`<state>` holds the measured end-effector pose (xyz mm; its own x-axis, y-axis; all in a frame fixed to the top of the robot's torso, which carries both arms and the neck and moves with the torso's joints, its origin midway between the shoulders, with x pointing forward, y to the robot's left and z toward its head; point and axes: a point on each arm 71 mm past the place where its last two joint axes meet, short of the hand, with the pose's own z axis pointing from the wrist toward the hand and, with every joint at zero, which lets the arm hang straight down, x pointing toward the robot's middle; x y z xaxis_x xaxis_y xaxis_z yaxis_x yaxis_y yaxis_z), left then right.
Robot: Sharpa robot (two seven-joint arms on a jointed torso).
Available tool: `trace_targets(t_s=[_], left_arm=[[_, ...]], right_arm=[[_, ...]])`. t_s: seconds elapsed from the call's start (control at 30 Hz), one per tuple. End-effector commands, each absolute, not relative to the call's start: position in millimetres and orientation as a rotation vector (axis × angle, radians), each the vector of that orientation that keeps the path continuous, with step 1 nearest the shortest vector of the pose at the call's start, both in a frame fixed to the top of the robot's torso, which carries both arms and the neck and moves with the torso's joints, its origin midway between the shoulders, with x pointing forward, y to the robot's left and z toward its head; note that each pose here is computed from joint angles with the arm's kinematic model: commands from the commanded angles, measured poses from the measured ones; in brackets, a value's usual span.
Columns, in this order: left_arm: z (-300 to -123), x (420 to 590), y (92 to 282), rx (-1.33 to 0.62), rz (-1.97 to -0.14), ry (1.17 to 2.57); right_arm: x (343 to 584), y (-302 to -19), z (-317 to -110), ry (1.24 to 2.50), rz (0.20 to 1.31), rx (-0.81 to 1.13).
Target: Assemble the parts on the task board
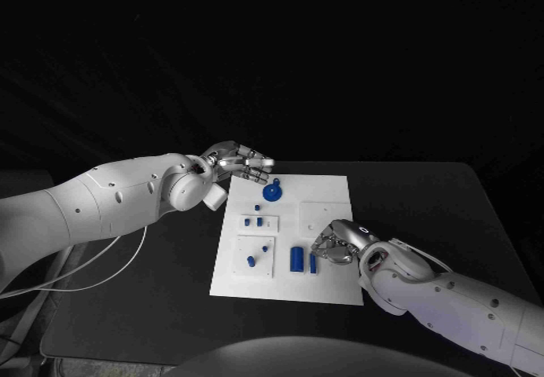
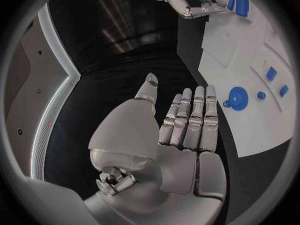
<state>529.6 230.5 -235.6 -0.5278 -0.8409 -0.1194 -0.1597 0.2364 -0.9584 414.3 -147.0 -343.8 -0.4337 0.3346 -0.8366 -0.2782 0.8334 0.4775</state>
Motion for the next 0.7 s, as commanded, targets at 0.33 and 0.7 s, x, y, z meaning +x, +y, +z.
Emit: trace_targets(t_s=[0.33, 0.7], left_arm=[[-234.9, 528.9, 228.7, -0.905, -1.34, 1.861], [-235.0, 528.9, 228.8, -0.905, -1.341, 1.862]], right_arm=[[414, -144, -351, 1.911, 0.625, -0.007], [410, -146, -362, 1.915, 0.591, -0.036]])
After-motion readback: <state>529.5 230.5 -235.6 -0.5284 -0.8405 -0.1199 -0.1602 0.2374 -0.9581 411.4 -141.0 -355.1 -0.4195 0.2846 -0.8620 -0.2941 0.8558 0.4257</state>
